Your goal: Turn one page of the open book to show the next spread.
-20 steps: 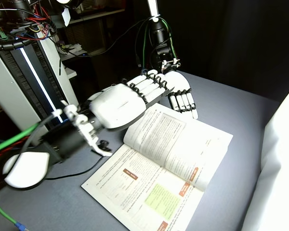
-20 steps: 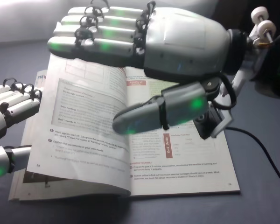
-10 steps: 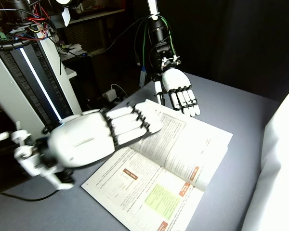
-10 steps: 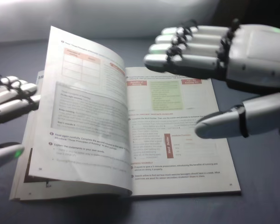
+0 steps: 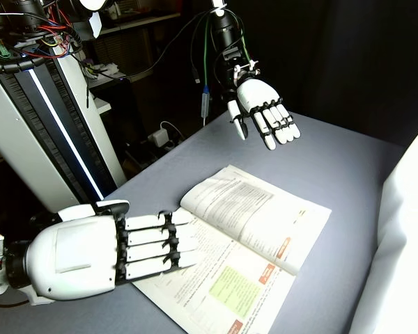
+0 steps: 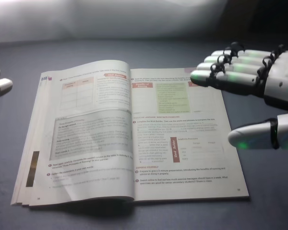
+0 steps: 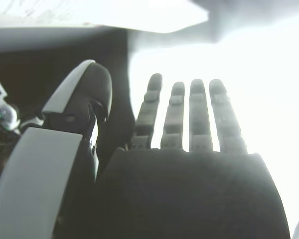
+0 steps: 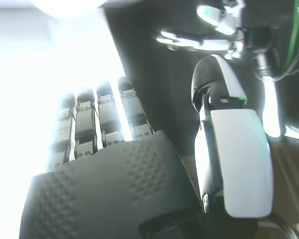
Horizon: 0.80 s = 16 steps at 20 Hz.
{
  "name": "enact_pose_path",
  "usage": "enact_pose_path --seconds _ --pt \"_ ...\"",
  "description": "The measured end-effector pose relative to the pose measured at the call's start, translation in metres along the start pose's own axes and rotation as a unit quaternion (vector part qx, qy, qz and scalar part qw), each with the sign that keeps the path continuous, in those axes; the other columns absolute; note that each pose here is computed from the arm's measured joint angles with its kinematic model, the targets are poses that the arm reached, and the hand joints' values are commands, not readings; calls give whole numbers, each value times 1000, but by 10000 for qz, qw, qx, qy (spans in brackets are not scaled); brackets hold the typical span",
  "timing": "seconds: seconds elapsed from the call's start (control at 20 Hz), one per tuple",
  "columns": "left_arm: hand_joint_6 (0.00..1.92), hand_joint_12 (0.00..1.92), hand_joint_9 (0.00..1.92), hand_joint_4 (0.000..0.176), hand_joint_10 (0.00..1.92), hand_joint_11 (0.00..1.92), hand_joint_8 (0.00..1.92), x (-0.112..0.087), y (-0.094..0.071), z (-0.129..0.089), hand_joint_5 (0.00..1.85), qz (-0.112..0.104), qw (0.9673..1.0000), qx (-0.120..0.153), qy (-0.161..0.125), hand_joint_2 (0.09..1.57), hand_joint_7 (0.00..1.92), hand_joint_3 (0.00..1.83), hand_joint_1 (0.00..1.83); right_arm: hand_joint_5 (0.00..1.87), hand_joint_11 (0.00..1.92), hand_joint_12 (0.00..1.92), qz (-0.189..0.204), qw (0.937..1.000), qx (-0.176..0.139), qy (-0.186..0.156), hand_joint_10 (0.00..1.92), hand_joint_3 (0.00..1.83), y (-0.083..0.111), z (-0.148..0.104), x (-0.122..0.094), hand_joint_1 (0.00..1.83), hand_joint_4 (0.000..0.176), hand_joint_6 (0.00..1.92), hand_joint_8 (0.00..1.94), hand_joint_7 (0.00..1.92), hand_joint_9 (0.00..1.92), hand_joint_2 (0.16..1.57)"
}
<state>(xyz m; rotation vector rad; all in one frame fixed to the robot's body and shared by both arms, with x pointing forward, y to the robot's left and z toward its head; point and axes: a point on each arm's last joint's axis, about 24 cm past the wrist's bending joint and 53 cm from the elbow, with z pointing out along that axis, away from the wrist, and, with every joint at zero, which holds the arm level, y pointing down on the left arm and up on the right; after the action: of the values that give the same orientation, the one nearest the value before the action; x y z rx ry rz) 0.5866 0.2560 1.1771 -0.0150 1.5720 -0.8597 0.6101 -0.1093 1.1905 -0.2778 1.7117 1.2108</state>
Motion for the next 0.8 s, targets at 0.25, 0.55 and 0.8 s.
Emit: enact_pose_path --seconds 0.25,0.55,0.8 --pt "1 0 0 0 0 0 0 -1 -9 2 43 -79 9995 222 -187 1477 0 0 333 0 0 0 87 9994 329 -91 0 14 -15 -14 0 0 0 0 0 0 0 1233" --pt "12 0 0 0 0 0 0 7 -16 20 64 -275 9981 492 -245 1473 0 0 273 0 0 0 192 9990 359 -177 0 17 -18 -19 2 0 0 0 0 0 0 1243" --pt "4 0 0 0 0 0 0 36 -30 47 24 -581 9948 835 79 1496 0 5 70 0 0 0 284 9986 409 -174 0 24 -22 -20 6 0 0 0 0 0 0 1259"
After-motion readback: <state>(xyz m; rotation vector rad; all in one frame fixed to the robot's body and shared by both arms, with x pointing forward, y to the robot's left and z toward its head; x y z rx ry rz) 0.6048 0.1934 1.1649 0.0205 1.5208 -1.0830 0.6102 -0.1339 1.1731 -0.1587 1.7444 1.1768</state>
